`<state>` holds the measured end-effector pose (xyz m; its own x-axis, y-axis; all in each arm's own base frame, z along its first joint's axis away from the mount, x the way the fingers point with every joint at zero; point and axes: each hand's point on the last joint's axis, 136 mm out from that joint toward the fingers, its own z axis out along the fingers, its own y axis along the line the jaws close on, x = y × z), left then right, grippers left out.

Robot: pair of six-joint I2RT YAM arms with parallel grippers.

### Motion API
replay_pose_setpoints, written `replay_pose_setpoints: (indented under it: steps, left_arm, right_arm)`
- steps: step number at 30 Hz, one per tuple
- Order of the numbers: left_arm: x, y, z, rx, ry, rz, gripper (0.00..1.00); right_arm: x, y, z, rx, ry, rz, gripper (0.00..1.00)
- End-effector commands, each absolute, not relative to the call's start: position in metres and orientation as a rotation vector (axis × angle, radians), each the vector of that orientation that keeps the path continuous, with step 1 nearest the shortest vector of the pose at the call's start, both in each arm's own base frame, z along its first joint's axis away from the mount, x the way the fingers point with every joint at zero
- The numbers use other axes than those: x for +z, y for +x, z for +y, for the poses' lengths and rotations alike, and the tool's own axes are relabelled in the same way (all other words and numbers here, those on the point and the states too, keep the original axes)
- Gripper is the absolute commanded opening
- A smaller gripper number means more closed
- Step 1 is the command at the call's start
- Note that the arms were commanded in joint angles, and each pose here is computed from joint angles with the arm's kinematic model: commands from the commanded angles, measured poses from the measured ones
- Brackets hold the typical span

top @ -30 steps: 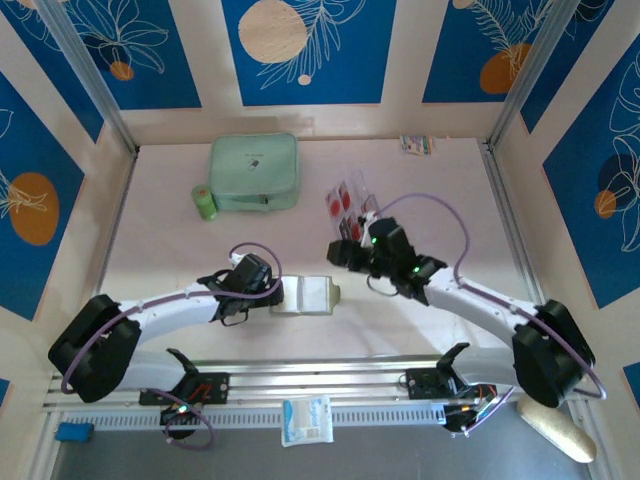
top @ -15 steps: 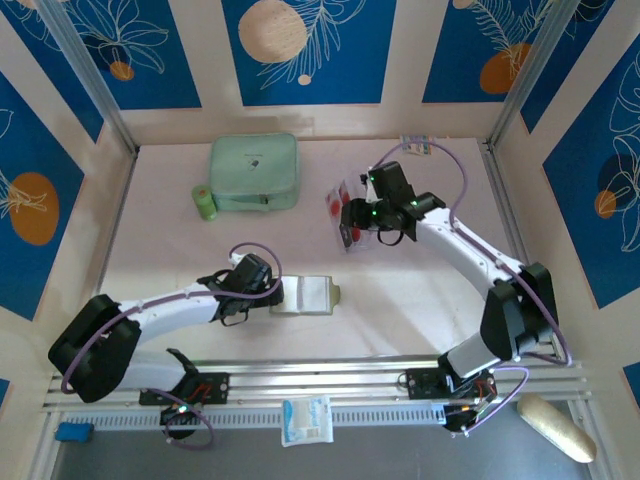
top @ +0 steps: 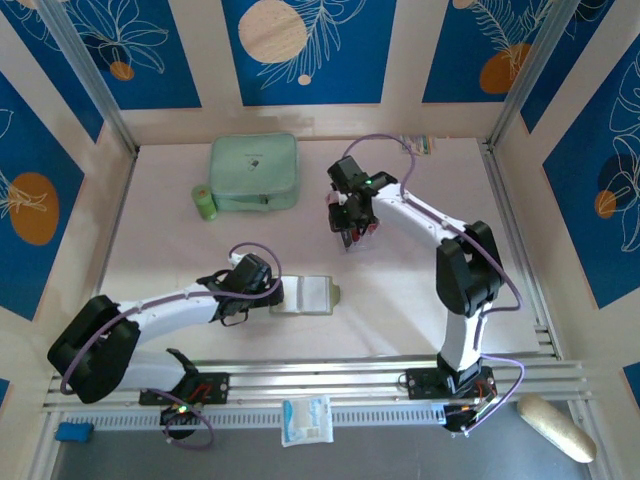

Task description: Put the credit cards into the card holder

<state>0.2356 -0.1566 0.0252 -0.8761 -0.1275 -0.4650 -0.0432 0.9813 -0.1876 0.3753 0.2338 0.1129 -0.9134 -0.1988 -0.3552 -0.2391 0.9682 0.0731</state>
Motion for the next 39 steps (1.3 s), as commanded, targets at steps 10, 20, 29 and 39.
replay_pose_setpoints:
  steps: [10, 20, 29, 39]
  left_arm:
    - [0.018, 0.227, -0.148, -0.211, -0.109, 2.644, 1.00]
    - [0.018, 0.228, -0.148, -0.217, -0.116, 2.641, 1.00]
    - [0.017, 0.226, -0.147, -0.217, -0.116, 2.643, 1.00]
    - [0.018, 0.227, -0.147, -0.218, -0.118, 2.641, 1.00]
  right_arm:
    - [0.086, 0.382, 0.221, -0.192, -0.425, 2.818, 0.32]
    - [0.069, 0.384, 0.222, -0.233, -0.442, 2.846, 0.27]
    - [0.069, 0.385, 0.225, -0.206, -0.439, 2.849, 0.12]
    - [0.086, 0.383, 0.229, -0.123, -0.452, 2.829, 0.00]
